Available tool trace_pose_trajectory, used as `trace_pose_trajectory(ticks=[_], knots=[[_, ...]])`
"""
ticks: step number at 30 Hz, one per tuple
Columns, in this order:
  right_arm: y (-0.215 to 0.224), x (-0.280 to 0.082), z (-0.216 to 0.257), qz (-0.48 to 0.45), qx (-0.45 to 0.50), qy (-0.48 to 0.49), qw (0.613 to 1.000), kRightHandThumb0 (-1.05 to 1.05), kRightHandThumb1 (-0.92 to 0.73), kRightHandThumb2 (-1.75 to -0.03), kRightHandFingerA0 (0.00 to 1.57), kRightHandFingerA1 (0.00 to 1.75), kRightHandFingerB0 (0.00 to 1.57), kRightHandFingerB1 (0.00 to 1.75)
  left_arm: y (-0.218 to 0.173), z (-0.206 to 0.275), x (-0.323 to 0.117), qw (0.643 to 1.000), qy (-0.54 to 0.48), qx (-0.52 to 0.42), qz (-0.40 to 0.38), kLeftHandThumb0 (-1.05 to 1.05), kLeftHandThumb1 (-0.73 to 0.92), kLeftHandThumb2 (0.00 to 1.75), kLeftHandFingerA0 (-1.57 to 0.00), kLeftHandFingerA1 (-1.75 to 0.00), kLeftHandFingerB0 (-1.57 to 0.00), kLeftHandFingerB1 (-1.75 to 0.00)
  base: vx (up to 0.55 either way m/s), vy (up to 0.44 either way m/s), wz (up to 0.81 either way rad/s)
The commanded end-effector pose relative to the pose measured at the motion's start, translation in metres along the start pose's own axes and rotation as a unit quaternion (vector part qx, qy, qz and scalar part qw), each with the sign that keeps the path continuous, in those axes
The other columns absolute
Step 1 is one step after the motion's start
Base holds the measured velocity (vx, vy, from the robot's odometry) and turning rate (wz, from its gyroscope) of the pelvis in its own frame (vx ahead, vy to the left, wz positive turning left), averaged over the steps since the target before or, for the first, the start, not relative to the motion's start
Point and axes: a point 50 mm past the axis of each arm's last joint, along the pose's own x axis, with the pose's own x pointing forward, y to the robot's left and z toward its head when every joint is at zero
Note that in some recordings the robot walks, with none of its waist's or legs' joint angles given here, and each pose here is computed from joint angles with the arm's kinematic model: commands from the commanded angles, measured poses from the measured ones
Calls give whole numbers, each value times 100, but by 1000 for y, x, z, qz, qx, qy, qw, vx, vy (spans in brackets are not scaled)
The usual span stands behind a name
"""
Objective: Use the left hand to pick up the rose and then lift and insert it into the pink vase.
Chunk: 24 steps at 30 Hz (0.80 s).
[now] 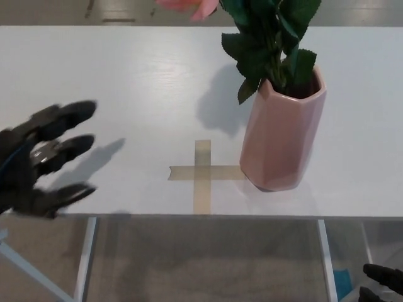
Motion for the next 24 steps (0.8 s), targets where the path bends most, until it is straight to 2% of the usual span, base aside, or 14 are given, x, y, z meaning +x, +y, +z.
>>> trace_pose_trajectory(ticks=[1,2,3,9,12,15,16,19,21,22,24], knots=[[-3,-4,-11,-5,-3,19,1000,-23,-62,-58,58,49,57,48,2,12,-40,998,-59,28,-19,-57,37,71,-10,-41,-1,-32,0,0,0],[-3,-4,-11,-4,-4,19,1000,-23,-62,-58,59,50,57,48,1,14,-48,997,-66,32,-20,-57,46,54,-15,-31,-12,-25,0,0,0],[-3,-4,-12,-4,-5,21,1000,-23,-62,-58,59,49,58,48,0,16,-63,996,-75,36,-21,-31,25,84,-1,-49,0,-47,0,0,0],[-3,-4,-13,-2,-12,23,1000,-23,-62,-58,58,49,58,48,-8,14,-106,996,-81,39,-20,-31,25,84,0,-49,0,-47,0,0,0],[-3,-3,-11,-2,-17,22,1000,-23,-62,-58,58,49,58,48,-12,0,-141,998,-62,22,-11,-31,25,84,0,-48,0,-47,0,0,0],[-4,-3,-11,-4,-17,24,1000,-23,-62,-58,58,49,58,48,-14,-15,-155,999,-37,1,-4,-31,25,84,0,-48,0,-48,0,0,0],[-5,-4,-13,-4,-17,27,999,-23,-62,-58,58,49,58,48,-14,-26,-161,1000,-22,-10,1,-55,46,54,-19,-29,-15,-28,0,0,0],[-4,-6,-19,0,-19,36,999,-22,-62,-58,58,49,57,48,-10,-72,-183,996,61,-51,48,-49,48,56,-18,-30,-14,-27,0,0,0],[-4,-7,-21,0,-20,38,999,-22,-62,-58,58,49,57,48,-10,-85,-188,992,90,-60,64,-50,49,55,-18,-30,-15,-27,0,0,0],[-5,-8,-23,0,-19,42,999,-22,-62,-58,58,49,57,48,-12,-112,-195,981,147,-78,97,-32,40,93,0,-49,0,-48,0,0,0],[-4,-8,-24,2,-17,44,999,-23,-62,-58,58,49,57,48,-12,-138,-200,966,203,-90,130,-33,42,96,0,-49,0,-48,0,0,0]])
